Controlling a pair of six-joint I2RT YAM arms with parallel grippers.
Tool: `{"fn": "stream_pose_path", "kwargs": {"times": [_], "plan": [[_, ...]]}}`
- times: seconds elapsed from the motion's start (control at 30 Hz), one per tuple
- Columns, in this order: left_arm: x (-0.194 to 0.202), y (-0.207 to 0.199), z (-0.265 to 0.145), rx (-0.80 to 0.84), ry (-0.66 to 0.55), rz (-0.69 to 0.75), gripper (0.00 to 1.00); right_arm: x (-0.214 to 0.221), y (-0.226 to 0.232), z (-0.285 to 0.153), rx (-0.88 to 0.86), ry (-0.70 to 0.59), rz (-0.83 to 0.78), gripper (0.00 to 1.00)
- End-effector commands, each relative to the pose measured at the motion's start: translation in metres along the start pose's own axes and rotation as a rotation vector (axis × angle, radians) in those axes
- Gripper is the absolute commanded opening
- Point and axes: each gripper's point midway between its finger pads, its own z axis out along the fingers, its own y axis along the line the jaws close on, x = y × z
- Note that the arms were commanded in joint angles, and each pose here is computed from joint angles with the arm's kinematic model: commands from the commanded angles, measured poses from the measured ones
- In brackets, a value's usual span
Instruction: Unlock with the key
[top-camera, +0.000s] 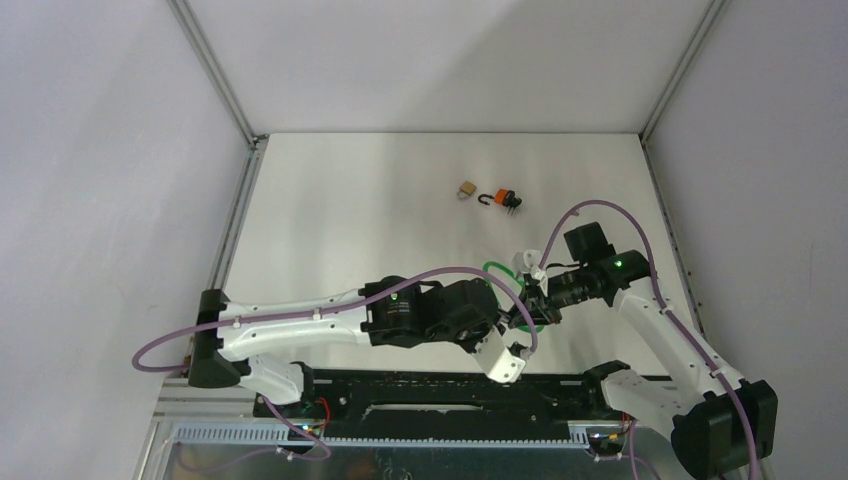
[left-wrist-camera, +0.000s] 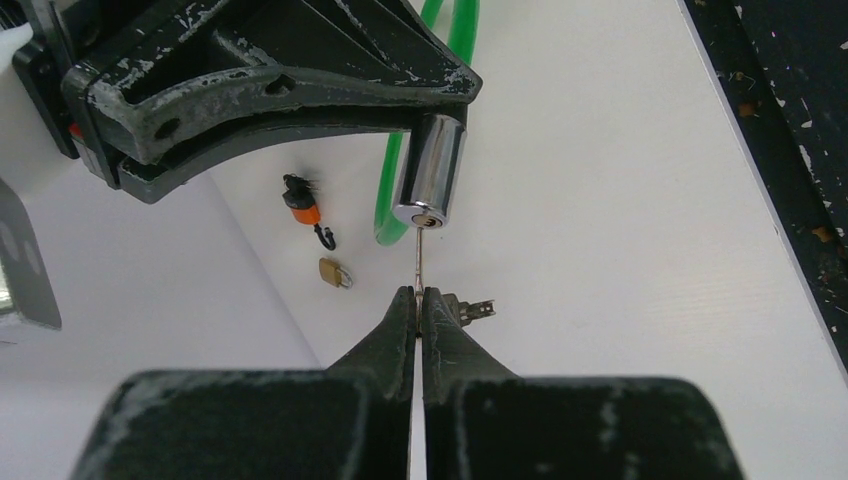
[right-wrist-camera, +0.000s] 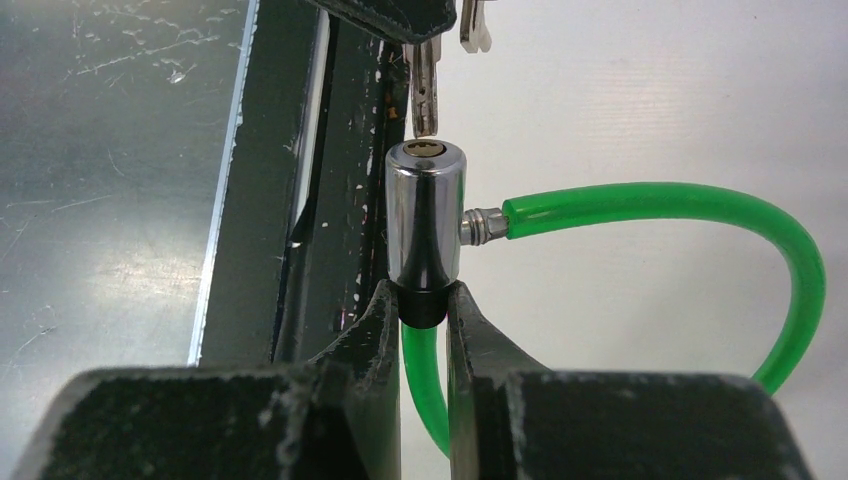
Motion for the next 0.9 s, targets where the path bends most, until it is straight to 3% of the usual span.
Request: {"fn": "stream_pose_path", "kwargs": {"times": [0.0,0.87], "plan": [[-0.0022,0.0021,0.0019,-0.022,-0.003,0.023,0.00,-0.0201,-0.0014,-0.0039,-0.004,-0.052,-0.042,0.00],[0.0004,-0.0027,0.0075,-0.022,0.009,0.033,0.00,-0.0212,-0.0023,-0.0048,0.001,-0.059,-0.039,0.00]]}}
